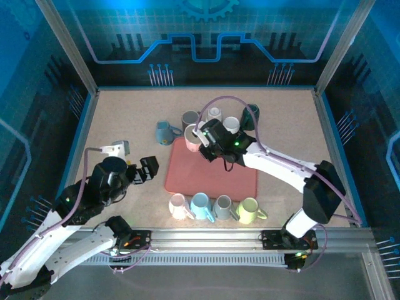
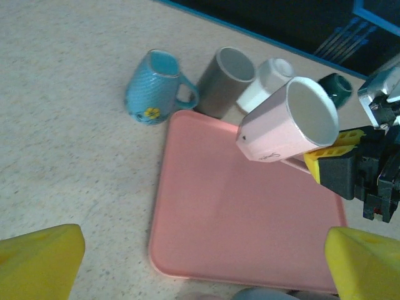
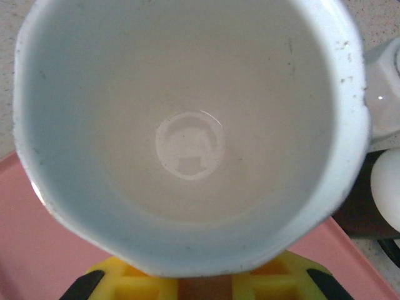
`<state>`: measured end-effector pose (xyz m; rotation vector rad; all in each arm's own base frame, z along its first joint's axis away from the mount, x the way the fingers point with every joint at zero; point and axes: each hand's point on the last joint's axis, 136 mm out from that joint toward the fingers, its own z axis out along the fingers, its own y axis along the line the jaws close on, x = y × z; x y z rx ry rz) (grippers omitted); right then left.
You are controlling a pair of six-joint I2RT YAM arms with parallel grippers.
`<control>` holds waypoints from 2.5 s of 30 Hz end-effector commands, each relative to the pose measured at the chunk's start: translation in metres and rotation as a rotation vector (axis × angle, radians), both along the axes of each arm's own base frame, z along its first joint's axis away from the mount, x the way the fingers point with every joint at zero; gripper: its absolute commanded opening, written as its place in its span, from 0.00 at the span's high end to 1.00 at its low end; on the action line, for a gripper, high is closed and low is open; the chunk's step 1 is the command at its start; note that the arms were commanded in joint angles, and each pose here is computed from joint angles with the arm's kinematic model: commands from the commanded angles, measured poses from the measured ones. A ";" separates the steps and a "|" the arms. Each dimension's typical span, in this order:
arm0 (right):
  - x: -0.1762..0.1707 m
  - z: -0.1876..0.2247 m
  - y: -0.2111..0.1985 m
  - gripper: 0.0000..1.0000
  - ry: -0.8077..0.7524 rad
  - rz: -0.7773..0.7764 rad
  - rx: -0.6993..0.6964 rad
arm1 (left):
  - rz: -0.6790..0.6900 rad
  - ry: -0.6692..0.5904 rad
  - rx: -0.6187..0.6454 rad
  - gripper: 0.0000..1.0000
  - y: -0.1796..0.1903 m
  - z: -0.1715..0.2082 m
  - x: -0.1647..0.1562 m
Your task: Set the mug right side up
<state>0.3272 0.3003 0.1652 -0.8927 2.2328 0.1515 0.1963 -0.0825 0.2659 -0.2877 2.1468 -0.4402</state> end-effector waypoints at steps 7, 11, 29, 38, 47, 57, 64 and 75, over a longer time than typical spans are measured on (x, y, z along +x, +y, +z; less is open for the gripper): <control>0.029 -0.007 0.046 1.00 -0.123 0.040 0.056 | 0.118 0.071 -0.008 0.01 0.020 -0.026 -0.008; 0.028 -0.020 0.058 1.00 -0.104 0.076 0.061 | 0.130 0.103 0.003 0.01 0.023 -0.036 -0.012; 0.060 -0.051 0.068 0.94 -0.082 0.088 0.010 | 0.120 0.134 -0.017 0.01 0.025 -0.044 -0.022; 0.050 -0.047 0.064 0.57 -0.068 0.109 0.014 | 0.139 0.157 -0.034 0.01 0.025 -0.051 -0.023; 0.041 -0.021 0.055 0.32 -0.093 0.092 0.027 | 0.094 0.189 -0.008 0.01 0.015 -0.047 -0.021; -0.015 0.067 0.007 0.33 -0.031 -0.055 0.137 | -0.012 0.312 -0.044 0.01 -0.007 -0.041 -0.034; -0.071 0.101 -0.061 0.37 0.016 -0.204 0.202 | -0.017 0.683 -0.137 0.01 -0.038 -0.071 -0.067; -0.116 0.110 -0.125 0.34 0.060 -0.326 0.234 | 0.094 1.010 -0.216 0.01 -0.068 -0.102 -0.078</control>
